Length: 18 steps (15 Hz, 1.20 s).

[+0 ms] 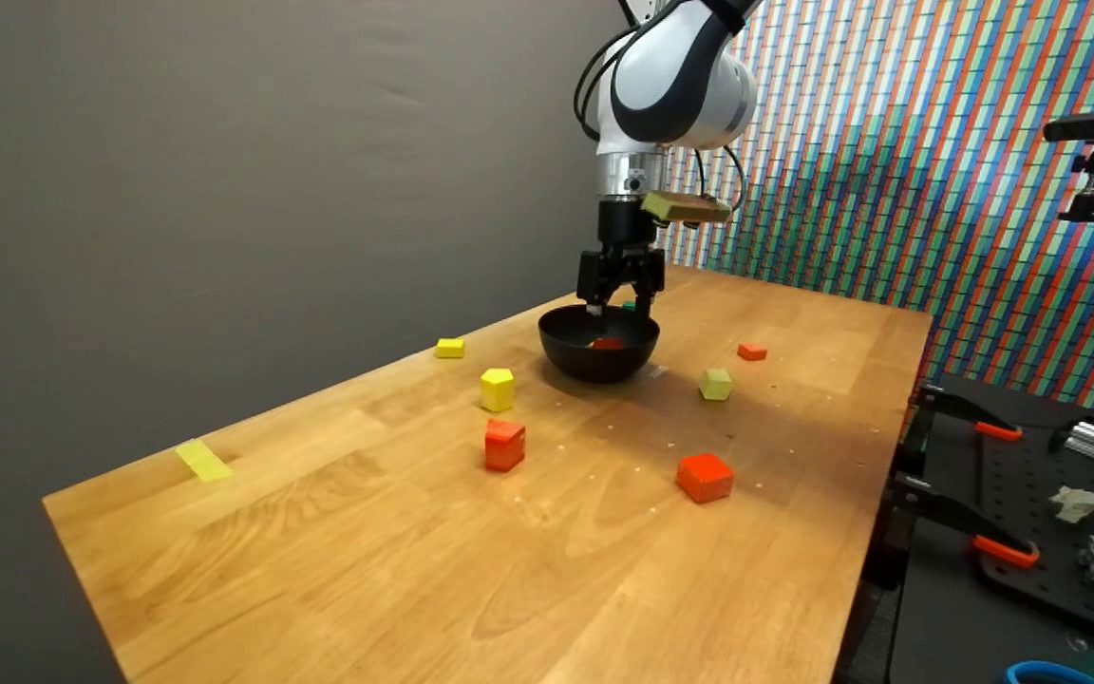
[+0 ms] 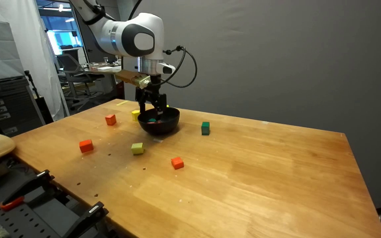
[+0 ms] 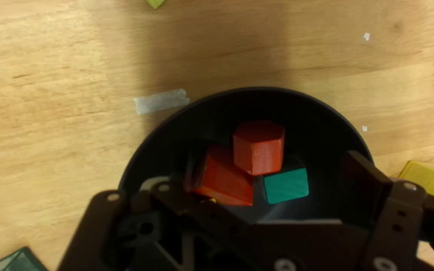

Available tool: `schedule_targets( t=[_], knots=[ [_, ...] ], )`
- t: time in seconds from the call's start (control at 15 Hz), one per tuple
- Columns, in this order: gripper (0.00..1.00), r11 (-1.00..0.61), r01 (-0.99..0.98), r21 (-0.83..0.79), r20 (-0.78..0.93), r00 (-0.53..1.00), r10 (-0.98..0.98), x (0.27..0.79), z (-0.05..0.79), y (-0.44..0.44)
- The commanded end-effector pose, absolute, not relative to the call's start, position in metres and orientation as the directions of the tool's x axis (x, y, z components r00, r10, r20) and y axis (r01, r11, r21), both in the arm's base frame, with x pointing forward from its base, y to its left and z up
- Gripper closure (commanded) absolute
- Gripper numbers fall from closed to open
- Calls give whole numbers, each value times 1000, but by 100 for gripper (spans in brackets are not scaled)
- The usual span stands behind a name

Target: Remove the cubes from the bowl

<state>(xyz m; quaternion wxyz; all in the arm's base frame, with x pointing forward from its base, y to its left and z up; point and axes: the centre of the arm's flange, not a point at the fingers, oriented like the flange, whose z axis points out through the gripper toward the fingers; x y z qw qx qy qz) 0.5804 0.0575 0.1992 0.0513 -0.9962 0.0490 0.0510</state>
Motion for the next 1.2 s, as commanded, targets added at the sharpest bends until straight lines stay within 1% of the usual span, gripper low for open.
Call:
schedule_targets(
  t=[0.0,0.27,0.6,0.67,0.73,0.8,0.87,0.93,1.13],
  knots=[
    [0,-985,-169,-35,-110,980,-164,614,195,65],
    [0,-966,-256,-27,-107,962,-252,627,179,54],
    [0,-949,-315,-23,-144,940,-308,620,155,46],
    [1,-946,-322,-26,-151,937,-314,619,153,46],
    [26,-945,-327,-31,-155,935,-318,617,153,46],
    [26,-943,-330,-36,-156,934,-321,616,153,47],
    [30,-942,-333,-44,-156,934,-323,615,155,47],
    [40,-941,-335,-51,-152,934,-325,614,157,48],
    [63,-939,-339,-58,-145,933,-328,614,162,47]
  ],
)
